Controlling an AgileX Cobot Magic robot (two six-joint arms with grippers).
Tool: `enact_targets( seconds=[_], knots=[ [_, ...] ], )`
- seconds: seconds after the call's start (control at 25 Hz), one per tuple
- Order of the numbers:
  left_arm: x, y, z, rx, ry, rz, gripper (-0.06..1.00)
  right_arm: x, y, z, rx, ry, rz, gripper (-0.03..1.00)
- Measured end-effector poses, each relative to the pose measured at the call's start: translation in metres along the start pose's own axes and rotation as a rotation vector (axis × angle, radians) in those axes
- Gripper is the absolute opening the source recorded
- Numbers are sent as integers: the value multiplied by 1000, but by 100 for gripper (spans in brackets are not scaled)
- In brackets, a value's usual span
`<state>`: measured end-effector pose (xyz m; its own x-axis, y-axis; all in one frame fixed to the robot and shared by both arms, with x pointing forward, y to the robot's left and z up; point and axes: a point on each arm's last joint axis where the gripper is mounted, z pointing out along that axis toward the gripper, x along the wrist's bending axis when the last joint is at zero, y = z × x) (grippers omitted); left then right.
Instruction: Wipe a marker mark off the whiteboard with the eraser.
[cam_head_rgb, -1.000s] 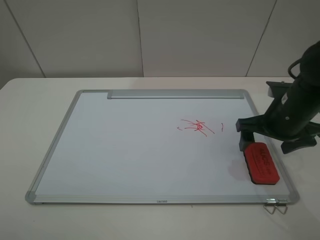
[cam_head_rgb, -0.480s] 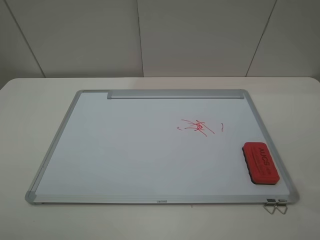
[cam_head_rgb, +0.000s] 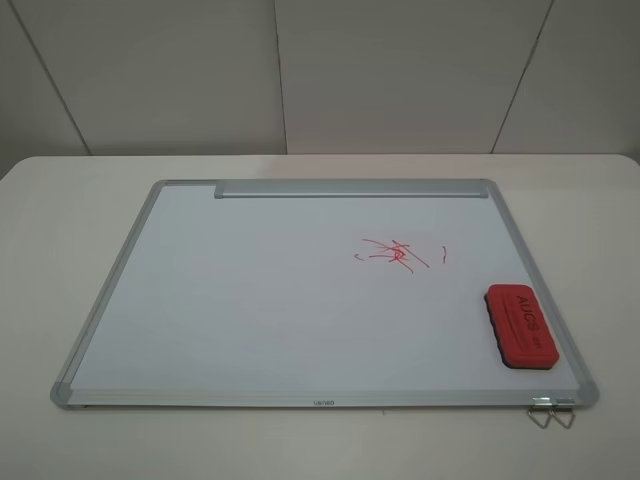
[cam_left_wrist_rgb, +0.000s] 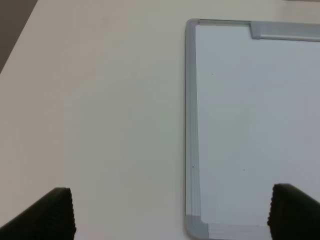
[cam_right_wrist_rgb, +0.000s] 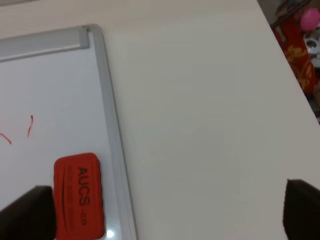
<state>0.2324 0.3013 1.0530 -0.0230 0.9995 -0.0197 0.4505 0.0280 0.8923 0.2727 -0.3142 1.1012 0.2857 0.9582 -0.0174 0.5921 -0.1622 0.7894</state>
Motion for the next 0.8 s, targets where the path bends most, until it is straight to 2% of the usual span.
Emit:
enact_targets(
  seconds=[0.32,0.8],
  knots=[
    [0,0,0,0,0,0,77,3,-48,-7,-171,82,-74,83],
    [0,0,0,0,0,0,77,3,-62,-8,-215,93,-79,83]
  ],
)
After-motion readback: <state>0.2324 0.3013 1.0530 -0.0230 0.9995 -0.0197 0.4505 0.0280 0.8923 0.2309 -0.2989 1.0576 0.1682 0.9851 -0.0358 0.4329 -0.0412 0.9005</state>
